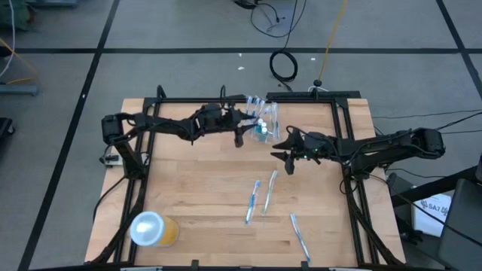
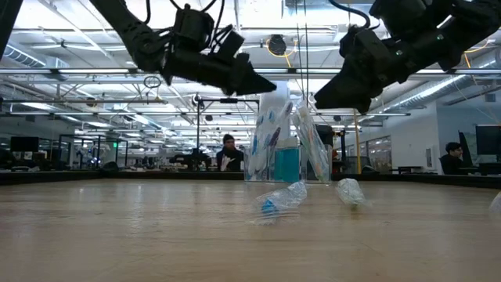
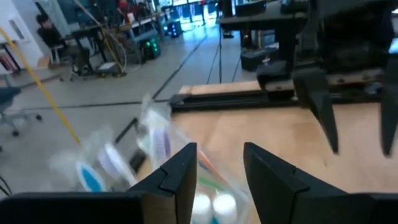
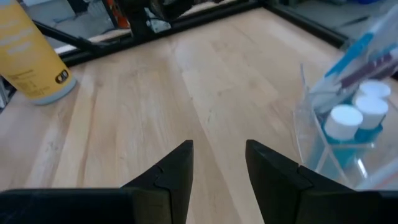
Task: Pick & Place toothbrushing station
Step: Put the violet toothbrush into the transparent organizer, then put the blue toothbrush into the transparent organizer
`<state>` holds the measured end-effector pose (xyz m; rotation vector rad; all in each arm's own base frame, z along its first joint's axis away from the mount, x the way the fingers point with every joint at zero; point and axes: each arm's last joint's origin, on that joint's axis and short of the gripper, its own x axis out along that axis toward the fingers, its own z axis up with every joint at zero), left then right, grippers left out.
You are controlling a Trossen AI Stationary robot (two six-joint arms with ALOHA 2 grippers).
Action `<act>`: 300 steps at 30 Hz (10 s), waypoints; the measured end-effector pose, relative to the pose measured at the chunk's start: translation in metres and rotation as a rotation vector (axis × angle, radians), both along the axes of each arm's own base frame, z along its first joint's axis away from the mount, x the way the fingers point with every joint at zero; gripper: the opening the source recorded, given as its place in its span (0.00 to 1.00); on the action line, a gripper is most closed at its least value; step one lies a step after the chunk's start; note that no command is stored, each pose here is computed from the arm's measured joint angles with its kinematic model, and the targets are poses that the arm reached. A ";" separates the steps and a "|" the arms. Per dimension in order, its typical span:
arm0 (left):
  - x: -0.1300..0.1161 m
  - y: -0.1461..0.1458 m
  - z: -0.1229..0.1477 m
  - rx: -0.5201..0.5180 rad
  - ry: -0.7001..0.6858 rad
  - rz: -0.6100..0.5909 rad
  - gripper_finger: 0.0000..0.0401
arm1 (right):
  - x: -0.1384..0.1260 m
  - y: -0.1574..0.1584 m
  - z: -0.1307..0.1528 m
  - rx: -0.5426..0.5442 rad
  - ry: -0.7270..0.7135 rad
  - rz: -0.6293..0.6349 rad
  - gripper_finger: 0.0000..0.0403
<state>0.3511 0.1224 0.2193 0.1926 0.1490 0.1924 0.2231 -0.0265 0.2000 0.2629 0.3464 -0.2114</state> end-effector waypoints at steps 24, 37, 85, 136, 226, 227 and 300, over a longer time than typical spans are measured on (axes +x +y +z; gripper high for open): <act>0.048 0.032 -0.019 -0.054 0.122 0.212 0.34 | 0.000 0.000 0.000 -0.012 -0.001 0.009 0.35; 0.056 0.006 -0.018 0.100 0.166 0.355 0.34 | 0.000 0.000 0.000 -0.004 -0.002 0.005 0.35; 0.028 0.041 -0.017 -0.290 0.237 0.322 0.01 | 0.000 0.000 -0.001 -0.006 0.005 0.006 0.35; 0.003 -0.048 0.009 -0.202 0.579 0.343 0.40 | 0.000 0.000 -0.001 -0.015 0.007 0.007 0.35; -0.024 -0.243 0.059 -0.296 0.167 0.270 0.01 | 0.022 0.046 -0.018 0.016 -0.364 0.271 0.35; -0.024 -0.244 0.061 -0.293 0.160 0.263 0.01 | 0.025 0.047 -0.018 0.005 -0.400 0.299 0.35; -0.025 -0.228 0.047 -0.241 0.327 0.267 0.04 | 0.091 0.066 -0.019 -0.126 -0.438 0.310 0.00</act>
